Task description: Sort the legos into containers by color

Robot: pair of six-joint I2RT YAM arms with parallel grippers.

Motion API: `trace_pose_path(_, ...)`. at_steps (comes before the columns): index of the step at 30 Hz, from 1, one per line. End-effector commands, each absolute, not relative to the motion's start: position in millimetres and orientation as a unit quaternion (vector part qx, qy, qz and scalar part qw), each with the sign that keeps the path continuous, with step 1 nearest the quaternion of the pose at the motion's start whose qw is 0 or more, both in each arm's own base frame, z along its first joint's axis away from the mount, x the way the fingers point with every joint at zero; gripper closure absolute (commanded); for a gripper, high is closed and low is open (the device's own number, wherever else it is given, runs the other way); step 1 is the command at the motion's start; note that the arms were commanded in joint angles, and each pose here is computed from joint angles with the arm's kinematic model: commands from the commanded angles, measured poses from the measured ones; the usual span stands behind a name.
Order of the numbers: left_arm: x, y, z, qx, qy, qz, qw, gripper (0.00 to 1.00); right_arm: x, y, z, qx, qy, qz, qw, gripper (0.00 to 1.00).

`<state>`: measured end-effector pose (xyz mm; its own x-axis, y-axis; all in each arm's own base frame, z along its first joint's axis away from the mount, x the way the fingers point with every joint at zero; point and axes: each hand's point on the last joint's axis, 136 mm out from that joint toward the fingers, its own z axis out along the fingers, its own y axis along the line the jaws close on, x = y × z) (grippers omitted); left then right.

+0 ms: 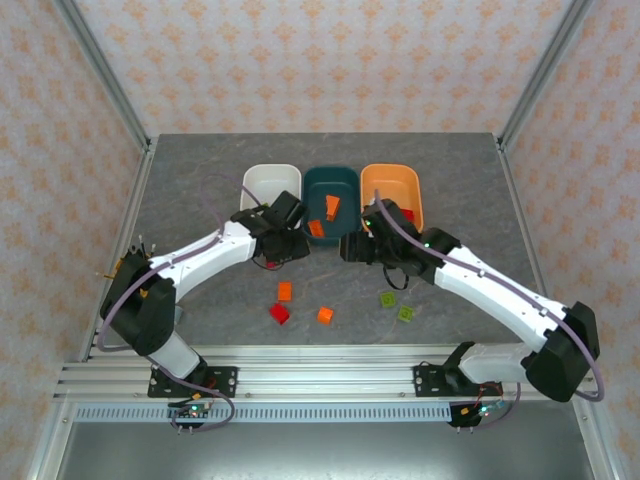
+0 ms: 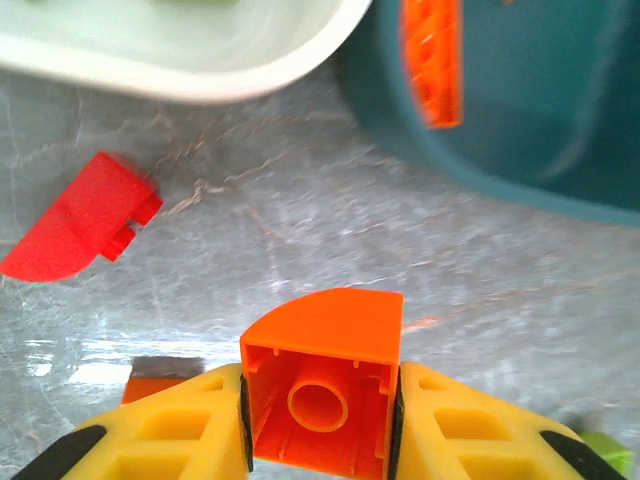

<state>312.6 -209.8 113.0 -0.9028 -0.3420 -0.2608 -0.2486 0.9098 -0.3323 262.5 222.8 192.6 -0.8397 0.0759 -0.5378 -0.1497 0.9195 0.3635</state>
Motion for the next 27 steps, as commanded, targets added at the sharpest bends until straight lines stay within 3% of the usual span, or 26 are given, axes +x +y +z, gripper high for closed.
trace_pose_path(1,323,-212,135,-0.143,0.963,-0.142,0.177,0.7,276,210,208,0.031,0.928,0.207,0.309,0.32)
trace_pose_path(8,379,-256,143,-0.122,0.961,-0.164,0.184,0.71,286,201,213,0.067,0.922,0.218,0.312,0.32)
trace_pose_path(17,432,-299,96,-0.108,0.971,-0.154,0.149,0.71,284,190,208,0.097,0.923,0.208,0.308,0.32)
trace_pose_path(21,440,-307,94,-0.106,0.972,-0.155,0.143,0.55,280,183,204,0.096,0.929,0.188,0.303,0.3)
trace_pose_path(27,438,-302,134,-0.105,0.965,-0.168,0.171,0.34,272,175,198,0.081,0.94,0.164,0.289,0.3)
